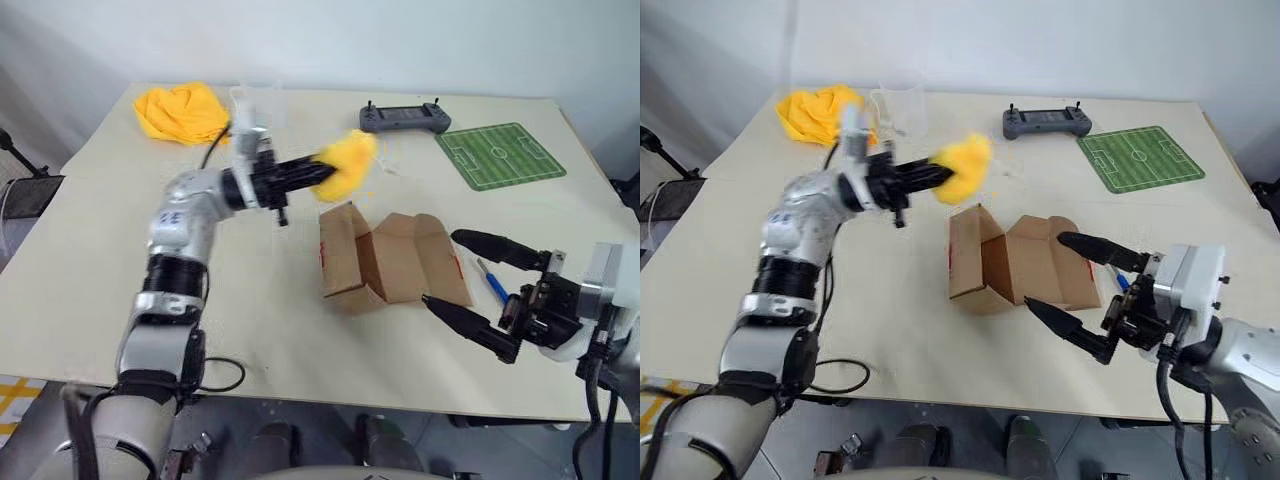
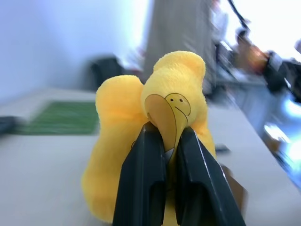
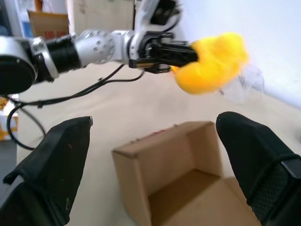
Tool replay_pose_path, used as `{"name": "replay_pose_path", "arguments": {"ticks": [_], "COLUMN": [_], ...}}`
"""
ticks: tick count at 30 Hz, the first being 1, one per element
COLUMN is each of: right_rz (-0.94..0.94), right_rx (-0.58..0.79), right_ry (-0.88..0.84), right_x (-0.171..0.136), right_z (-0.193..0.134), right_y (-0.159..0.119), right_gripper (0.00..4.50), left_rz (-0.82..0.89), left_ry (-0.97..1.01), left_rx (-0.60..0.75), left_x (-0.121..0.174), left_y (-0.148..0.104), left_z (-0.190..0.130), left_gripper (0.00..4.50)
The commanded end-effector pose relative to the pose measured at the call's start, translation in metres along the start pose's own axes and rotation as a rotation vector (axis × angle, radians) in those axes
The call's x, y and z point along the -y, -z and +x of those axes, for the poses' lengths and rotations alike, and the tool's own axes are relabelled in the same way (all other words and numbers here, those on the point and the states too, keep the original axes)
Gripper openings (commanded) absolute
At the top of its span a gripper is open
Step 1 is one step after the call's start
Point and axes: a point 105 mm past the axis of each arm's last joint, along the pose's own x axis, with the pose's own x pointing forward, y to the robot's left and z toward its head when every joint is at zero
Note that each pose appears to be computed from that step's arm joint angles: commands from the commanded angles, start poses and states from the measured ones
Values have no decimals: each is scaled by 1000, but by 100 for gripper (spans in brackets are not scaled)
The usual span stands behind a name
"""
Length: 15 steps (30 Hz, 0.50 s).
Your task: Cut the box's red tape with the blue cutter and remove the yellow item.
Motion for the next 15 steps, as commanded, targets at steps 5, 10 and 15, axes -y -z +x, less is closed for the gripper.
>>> {"name": "replay_pose_path", "arguments": {"ticks": [5, 10, 15], "right_rz": [17, -62, -60], "right_rx": [54, -1, -9], "right_ry": [-216, -337, -285], "right_x": [-19, -25, -12], "right_z": [30, 38, 29], "right_y": [12, 31, 32], "right_gripper": [450, 450, 450], "left_rz": [129, 175, 130], "left_ry": [-328, -415, -367], "left_rx": [-251, -374, -390], "left_x": [-5, 12, 22], "left_y": [30, 48, 49], "left_z": [-126, -176, -169], "left_gripper": [3, 3, 190]}}
